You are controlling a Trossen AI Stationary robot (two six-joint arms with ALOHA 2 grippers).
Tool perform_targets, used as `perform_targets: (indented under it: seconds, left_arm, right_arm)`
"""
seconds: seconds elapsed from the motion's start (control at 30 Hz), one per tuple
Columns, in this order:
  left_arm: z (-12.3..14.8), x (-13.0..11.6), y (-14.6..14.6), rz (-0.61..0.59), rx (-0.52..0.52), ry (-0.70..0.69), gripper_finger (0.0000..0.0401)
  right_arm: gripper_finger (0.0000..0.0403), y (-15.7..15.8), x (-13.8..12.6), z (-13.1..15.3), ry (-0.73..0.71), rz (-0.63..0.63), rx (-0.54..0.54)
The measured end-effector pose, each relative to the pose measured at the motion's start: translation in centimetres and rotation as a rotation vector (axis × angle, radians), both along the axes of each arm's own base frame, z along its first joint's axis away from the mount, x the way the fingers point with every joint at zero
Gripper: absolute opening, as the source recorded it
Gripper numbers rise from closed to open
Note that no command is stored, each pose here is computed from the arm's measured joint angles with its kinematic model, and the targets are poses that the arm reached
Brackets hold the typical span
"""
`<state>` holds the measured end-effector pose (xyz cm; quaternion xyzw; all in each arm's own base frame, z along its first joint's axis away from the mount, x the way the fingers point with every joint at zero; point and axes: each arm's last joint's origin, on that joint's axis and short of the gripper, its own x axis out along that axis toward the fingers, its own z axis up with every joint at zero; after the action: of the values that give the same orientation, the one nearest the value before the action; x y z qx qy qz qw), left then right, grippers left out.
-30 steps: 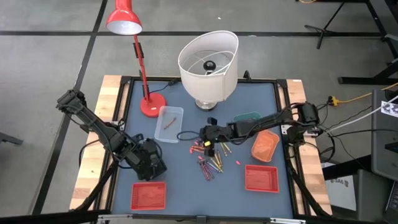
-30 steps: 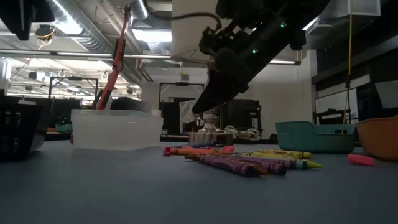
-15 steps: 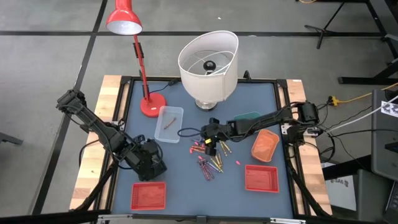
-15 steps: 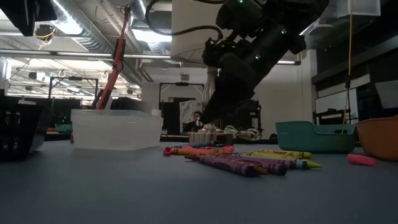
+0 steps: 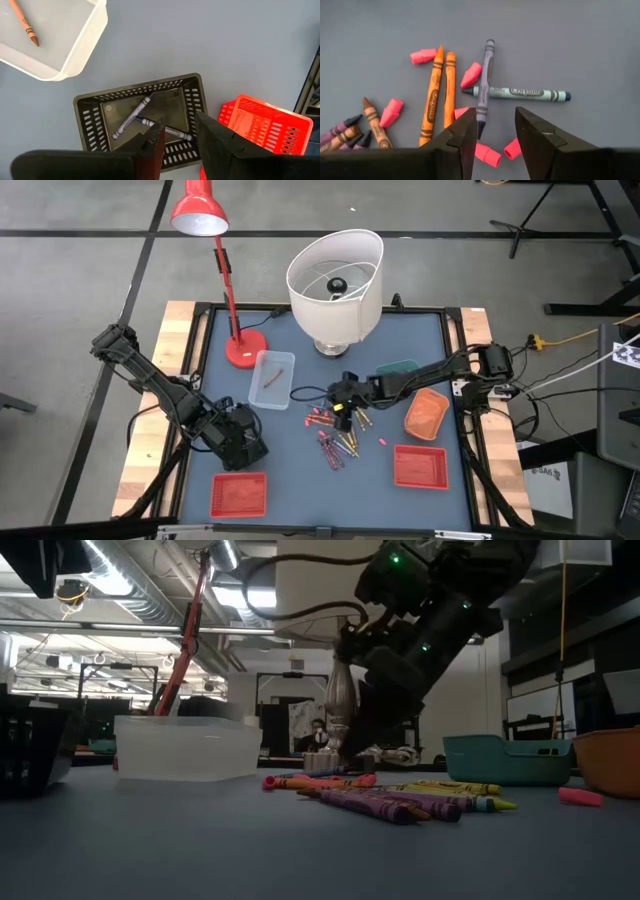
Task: Sort crayons
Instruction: Put the dark blue crayon into the black bin
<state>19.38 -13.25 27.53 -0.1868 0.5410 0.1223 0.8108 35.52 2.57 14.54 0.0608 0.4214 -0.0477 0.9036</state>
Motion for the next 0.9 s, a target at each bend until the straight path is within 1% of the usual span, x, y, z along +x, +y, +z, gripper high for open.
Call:
perform_targets:
  seconds: [0.2, 0.4, 0.77, 0.9]
  left_arm:
    - [0.0, 0.0, 0.0, 0.0, 0.0, 0.0, 0.0092]
    - [0.0, 0.0, 0.0, 0.0, -0.001, -0.002, 0.0092]
    - [0.0, 0.0, 0.0, 0.001, 0.0, -0.004, 0.0092]
    - [0.0, 0.1, 0.0, 0.001, -0.002, -0.007, 0.0092]
  right_arm:
    - [0.0133, 0.0, -0.2, -0.3, 0.007, 0.0, 0.003]
    - [0.0133, 0.3, 0.2, 0.1, -0.052, 0.047, 0.048]
    - [0.0133, 1.2, 0.3, 0.2, -0.078, 0.024, -0.016]
    - [0.0133, 1.1, 0.4, -0.4, -0.068, 0.021, -0.019]
